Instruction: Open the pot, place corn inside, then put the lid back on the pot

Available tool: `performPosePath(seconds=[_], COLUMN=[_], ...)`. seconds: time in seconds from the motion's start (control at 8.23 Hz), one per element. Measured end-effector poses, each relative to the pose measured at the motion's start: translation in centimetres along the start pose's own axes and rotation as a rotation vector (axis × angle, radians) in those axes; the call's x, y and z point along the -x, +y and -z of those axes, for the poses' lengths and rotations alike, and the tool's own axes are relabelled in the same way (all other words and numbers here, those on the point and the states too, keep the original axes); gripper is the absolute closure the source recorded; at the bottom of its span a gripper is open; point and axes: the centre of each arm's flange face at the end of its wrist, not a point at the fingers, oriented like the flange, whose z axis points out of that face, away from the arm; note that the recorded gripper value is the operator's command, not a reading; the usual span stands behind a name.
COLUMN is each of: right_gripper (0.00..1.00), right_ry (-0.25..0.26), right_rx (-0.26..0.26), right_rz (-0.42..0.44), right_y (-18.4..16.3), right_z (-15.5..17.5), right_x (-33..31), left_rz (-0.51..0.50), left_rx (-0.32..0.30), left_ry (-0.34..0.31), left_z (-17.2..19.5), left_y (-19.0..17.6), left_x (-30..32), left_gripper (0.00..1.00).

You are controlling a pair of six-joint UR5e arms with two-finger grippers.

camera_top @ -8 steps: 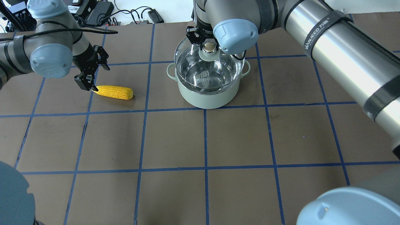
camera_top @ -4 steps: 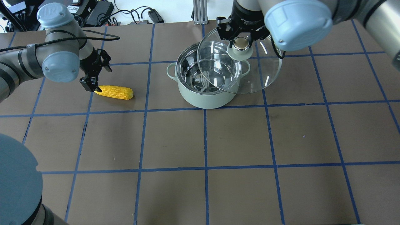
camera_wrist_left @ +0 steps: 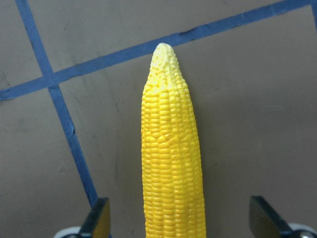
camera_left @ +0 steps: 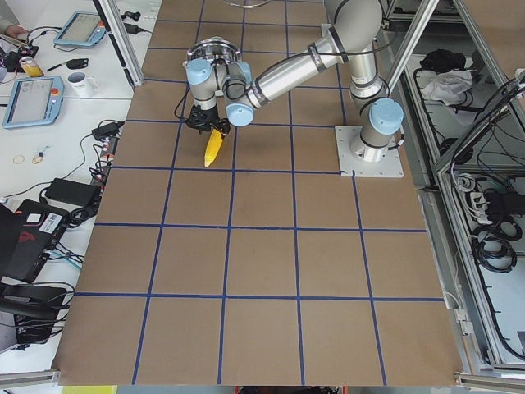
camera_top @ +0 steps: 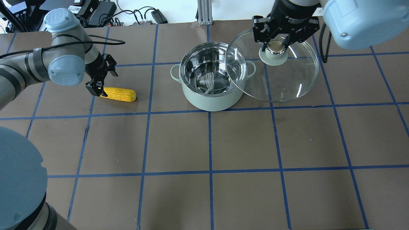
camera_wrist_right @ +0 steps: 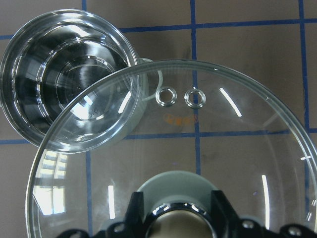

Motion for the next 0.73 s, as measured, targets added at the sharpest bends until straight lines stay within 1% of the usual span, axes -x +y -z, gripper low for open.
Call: performPosePath(seconds=[0.24,0.49,0.73], right_gripper=[0.78,0.78,0.78], right_ry=[0.000,-0.006,-0.005], right_rx=[0.005,0.007,0.008], right_rz=[0.011,0.010,0.011], right_y=[0.3,0.4,0.4], right_z=[0.2,0.2,0.3], right_x=[-0.3,-0.2,-0.2], left_rz=[-0.002,-0.015,-0.039], left_rx=[-0.012,-0.016,-0.013], left_ry=[0.024,0.031,0.022], left_z=[-2.7,-3.7,-4.0], left_y=[-0.5,-0.6,-0.7], left_x=[-1.0,-1.3,-1.2], left_gripper=[0.00,0.00,0.00])
